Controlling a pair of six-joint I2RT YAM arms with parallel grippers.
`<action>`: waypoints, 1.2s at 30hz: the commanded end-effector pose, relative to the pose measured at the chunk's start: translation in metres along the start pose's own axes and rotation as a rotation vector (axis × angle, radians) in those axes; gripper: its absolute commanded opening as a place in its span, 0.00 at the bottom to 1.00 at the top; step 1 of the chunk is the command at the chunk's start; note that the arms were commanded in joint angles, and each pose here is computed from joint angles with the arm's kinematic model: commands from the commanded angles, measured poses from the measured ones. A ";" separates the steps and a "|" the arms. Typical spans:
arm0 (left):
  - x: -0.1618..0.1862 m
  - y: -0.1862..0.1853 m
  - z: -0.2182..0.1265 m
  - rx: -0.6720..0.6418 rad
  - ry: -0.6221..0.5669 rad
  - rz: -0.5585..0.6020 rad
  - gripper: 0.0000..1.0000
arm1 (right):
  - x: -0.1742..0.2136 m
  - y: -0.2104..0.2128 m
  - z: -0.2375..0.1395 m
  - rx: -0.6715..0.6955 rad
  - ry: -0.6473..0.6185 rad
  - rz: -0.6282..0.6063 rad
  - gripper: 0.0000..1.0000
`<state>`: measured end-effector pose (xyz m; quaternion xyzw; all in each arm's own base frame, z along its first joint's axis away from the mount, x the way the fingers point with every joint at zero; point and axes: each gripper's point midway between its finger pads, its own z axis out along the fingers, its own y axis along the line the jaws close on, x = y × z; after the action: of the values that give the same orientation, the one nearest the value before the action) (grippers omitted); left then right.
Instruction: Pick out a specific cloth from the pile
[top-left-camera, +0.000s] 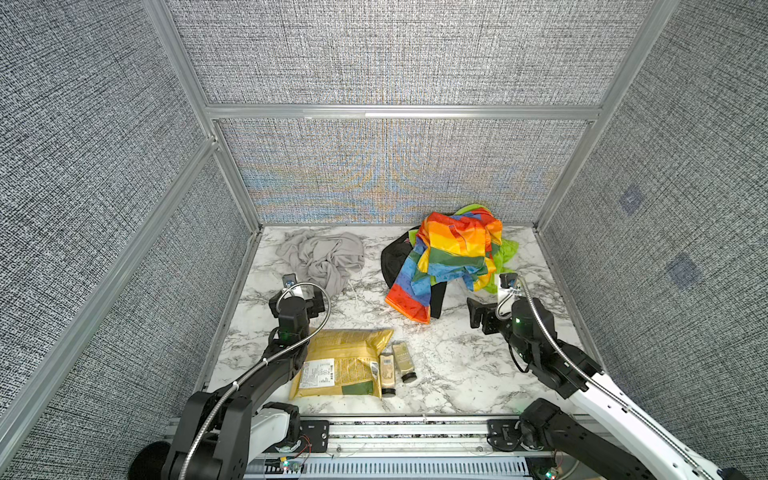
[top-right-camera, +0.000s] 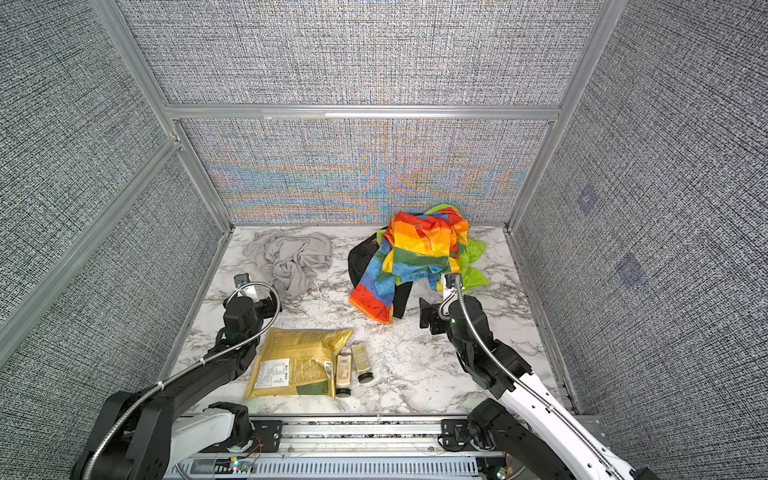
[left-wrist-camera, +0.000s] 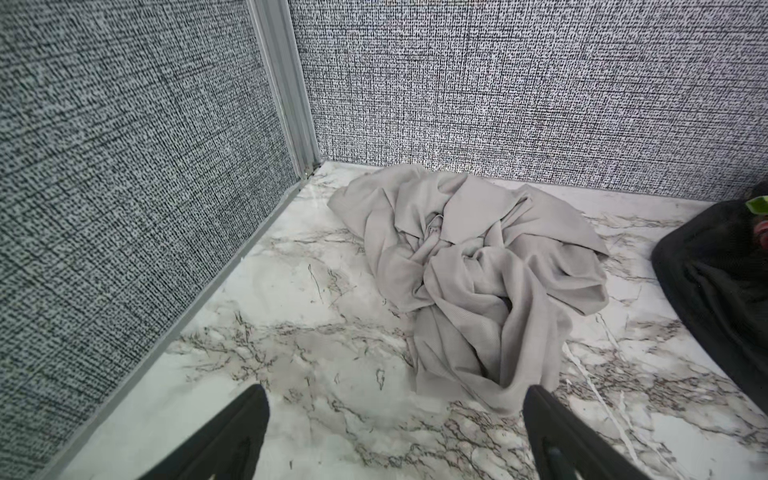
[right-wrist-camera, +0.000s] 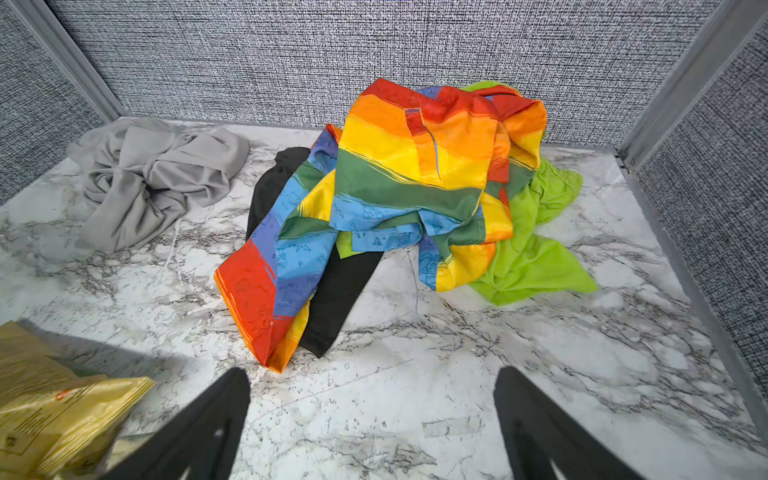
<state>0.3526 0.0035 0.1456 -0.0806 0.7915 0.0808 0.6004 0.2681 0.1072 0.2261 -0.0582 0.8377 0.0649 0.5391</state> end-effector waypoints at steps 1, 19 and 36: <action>-0.018 0.003 0.004 -0.018 -0.101 0.029 0.99 | -0.007 -0.008 0.002 0.053 -0.040 0.043 0.96; 0.007 0.009 0.015 0.045 -0.168 0.023 0.99 | 0.009 -0.045 0.020 0.273 -0.006 -0.032 0.99; 0.015 -0.002 0.013 0.157 -0.185 0.031 0.99 | 0.015 -0.099 0.064 0.360 -0.005 -0.108 0.99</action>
<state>0.3598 0.0096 0.1165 -0.0239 0.7548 0.0467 0.6538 0.3235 0.0232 0.1661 0.0057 0.8525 -0.1030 0.5125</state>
